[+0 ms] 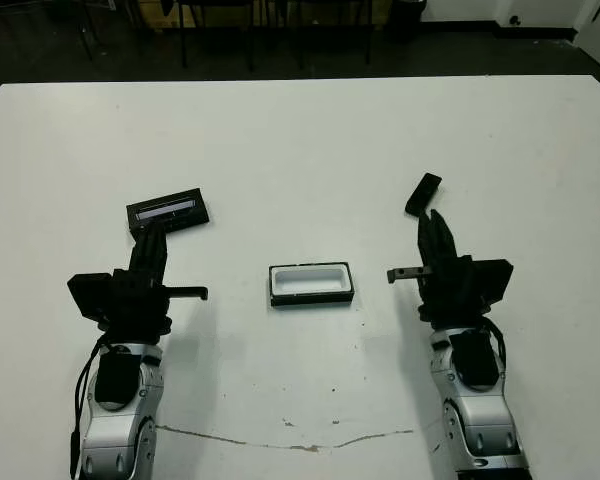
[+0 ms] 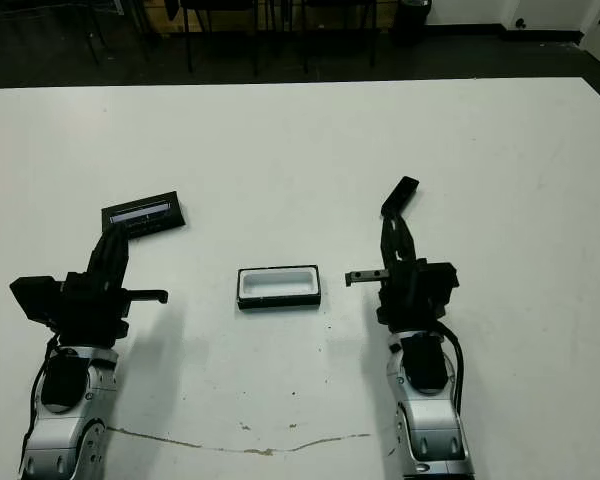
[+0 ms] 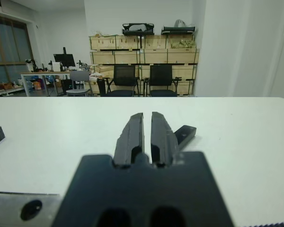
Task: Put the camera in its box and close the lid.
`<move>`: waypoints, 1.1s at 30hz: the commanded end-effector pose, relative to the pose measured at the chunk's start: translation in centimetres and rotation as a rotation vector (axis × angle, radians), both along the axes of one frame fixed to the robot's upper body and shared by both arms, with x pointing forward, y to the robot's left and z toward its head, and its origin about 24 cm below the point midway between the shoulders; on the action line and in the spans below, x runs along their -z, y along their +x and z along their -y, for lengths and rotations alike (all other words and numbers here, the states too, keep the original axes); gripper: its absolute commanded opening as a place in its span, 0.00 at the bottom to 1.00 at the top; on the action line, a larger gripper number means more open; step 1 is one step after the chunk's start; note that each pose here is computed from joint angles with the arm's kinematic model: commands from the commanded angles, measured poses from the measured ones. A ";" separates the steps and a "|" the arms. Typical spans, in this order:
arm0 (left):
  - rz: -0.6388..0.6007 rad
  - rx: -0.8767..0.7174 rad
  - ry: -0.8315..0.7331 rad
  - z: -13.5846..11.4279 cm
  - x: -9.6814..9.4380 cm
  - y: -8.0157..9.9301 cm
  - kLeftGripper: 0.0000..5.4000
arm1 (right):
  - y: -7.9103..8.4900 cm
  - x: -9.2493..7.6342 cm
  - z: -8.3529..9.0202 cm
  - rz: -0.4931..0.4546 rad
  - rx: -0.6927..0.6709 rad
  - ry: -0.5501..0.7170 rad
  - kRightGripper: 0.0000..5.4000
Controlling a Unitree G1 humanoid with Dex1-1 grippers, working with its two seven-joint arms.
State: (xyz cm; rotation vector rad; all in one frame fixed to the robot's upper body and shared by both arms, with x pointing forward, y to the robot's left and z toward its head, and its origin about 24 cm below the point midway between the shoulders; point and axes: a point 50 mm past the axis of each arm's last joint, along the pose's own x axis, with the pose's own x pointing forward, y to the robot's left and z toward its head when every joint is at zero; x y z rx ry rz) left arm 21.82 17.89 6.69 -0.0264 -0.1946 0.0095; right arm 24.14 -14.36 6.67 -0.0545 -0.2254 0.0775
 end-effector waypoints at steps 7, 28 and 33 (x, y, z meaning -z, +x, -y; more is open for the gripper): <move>-0.067 -0.009 0.001 -0.4 0.9 -0.1 0.00 | 0.4 0.6 -0.1 -0.046 -0.007 0.011 0.00; -0.057 0.012 0.009 -0.1 0.4 0.8 0.00 | 9.2 -5.8 0.3 0.070 0.159 -0.136 0.00; -0.056 0.028 0.015 0.1 0.3 1.0 0.00 | 11.6 -6.3 0.5 0.018 0.253 -0.094 0.00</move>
